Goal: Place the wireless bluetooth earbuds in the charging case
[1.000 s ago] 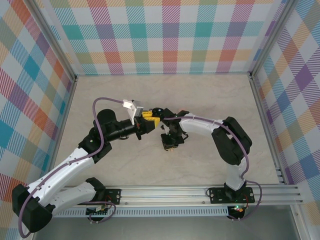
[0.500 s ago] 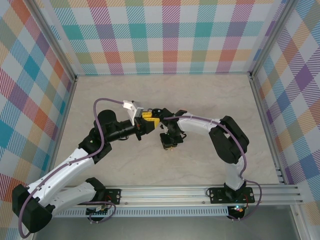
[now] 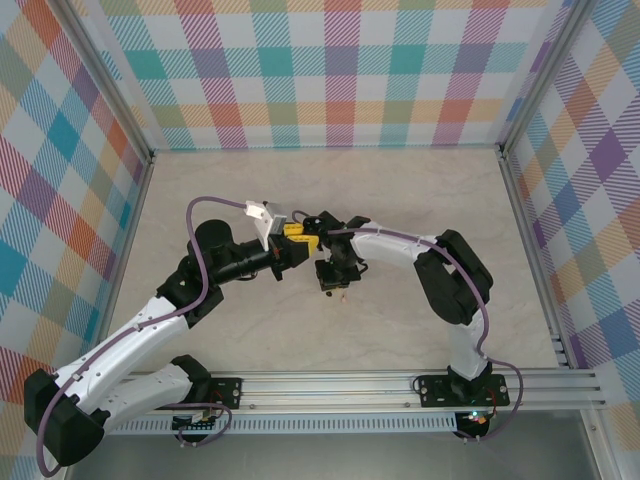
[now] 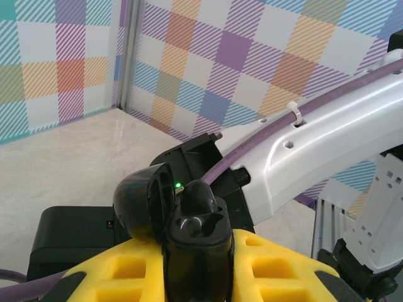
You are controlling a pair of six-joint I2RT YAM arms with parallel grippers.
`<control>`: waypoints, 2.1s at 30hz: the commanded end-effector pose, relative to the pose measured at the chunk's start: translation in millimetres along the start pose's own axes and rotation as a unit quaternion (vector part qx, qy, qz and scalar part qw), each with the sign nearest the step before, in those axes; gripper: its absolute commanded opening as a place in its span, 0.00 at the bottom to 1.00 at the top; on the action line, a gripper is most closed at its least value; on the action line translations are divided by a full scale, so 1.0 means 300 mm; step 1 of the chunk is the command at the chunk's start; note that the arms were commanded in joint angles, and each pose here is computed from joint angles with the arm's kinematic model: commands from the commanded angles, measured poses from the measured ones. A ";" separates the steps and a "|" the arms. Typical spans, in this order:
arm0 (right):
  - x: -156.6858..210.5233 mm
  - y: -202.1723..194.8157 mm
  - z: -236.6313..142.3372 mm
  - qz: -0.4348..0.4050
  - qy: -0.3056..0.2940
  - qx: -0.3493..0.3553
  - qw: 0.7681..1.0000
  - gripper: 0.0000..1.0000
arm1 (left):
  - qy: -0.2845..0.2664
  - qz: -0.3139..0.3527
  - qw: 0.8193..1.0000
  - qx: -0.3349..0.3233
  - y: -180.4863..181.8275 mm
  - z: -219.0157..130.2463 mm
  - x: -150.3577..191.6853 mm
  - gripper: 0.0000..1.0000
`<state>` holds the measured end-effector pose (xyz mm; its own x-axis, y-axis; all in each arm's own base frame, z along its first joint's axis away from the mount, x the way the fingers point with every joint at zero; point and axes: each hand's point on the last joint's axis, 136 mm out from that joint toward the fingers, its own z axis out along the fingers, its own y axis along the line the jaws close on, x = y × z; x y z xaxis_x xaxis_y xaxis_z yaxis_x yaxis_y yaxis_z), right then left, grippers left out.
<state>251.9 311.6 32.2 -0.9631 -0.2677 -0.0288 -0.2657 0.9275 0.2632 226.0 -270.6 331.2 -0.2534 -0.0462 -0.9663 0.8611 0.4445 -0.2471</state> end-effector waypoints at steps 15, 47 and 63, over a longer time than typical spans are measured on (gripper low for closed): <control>0.008 -0.010 0.004 -0.036 0.026 0.027 0.999 0.50 | -0.009 0.012 1.000 0.007 -0.022 -0.009 -0.012 0.20; 0.002 -0.008 0.070 -0.027 0.047 0.043 0.998 0.14 | -0.005 0.009 1.000 -0.001 -0.010 -0.009 0.004 0.19; -0.057 -0.045 -0.012 0.029 0.002 -0.035 0.999 0.10 | -0.004 0.010 1.000 -0.002 -0.009 -0.011 0.006 0.19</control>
<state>269.7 302.7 22.2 -0.9684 -0.2491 0.0144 -0.2350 0.9299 0.2829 227.8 -269.7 328.6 -0.2538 -0.0438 -0.9663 0.8558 0.4554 -0.2454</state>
